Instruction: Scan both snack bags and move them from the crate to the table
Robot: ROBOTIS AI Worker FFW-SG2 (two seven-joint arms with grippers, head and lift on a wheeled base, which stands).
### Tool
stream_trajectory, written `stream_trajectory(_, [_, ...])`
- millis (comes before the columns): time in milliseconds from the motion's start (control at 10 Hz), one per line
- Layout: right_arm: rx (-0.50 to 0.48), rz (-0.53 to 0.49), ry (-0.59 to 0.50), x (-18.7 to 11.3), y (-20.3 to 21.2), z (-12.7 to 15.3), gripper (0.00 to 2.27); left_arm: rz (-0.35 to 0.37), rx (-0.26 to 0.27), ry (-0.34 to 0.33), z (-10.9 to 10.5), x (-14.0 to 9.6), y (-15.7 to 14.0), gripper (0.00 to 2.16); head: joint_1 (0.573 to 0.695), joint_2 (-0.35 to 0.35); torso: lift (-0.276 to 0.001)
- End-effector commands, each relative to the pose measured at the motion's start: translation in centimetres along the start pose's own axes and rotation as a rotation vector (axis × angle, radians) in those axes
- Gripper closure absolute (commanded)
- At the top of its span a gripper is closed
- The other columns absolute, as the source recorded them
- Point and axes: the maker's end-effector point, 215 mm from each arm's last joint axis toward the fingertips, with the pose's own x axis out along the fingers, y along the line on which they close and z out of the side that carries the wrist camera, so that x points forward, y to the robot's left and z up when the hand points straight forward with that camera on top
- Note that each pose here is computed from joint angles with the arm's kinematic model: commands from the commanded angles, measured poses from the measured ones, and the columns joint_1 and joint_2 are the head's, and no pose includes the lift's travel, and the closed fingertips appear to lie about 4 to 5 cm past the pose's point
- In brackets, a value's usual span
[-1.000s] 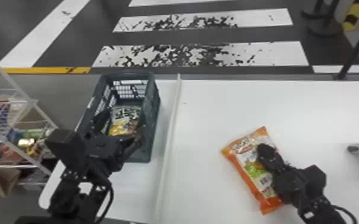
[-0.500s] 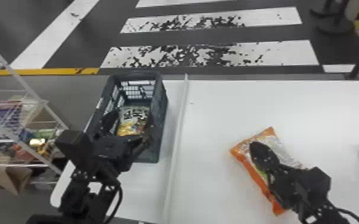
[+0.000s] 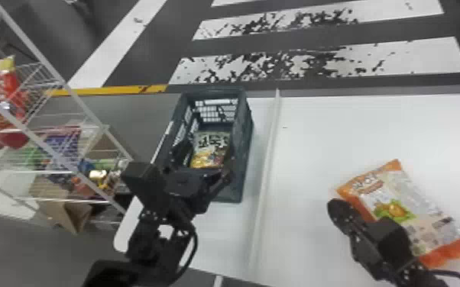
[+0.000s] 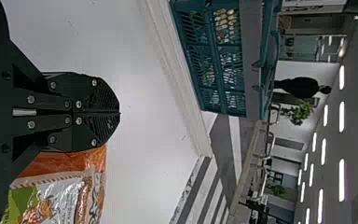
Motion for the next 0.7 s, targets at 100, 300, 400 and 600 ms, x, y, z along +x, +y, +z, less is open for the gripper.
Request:
stream_trajectory(100, [-0.131, -0.025, 0.182, 1.5, 1.7, -2.6, 2.25, 0.007, -0.006, 0.004, -0.3, -0.1, 0.4, 0.1, 0.695, 0.35, -0.088])
stream_trajectory(300, [-0.184, -0.045, 0.211, 2.2, 1.5, -1.8, 2.25, 0.008, -0.011, -0.002, -0.2, 0.0, 0.5, 0.1, 0.695, 0.35, -0.088])
stream_trajectory(400, [-0.184, -0.062, 0.208, 2.3, 0.7, -0.9, 2.25, 0.007, -0.008, -0.002, -0.2, 0.0, 0.5, 0.1, 0.695, 0.35, -0.088])
stream_trajectory(600, [-0.179, -0.09, 0.208, 2.2, -0.9, 0.1, 2.25, 0.007, -0.008, -0.002, -0.2, 0.0, 0.5, 0.1, 0.695, 0.35, -0.088])
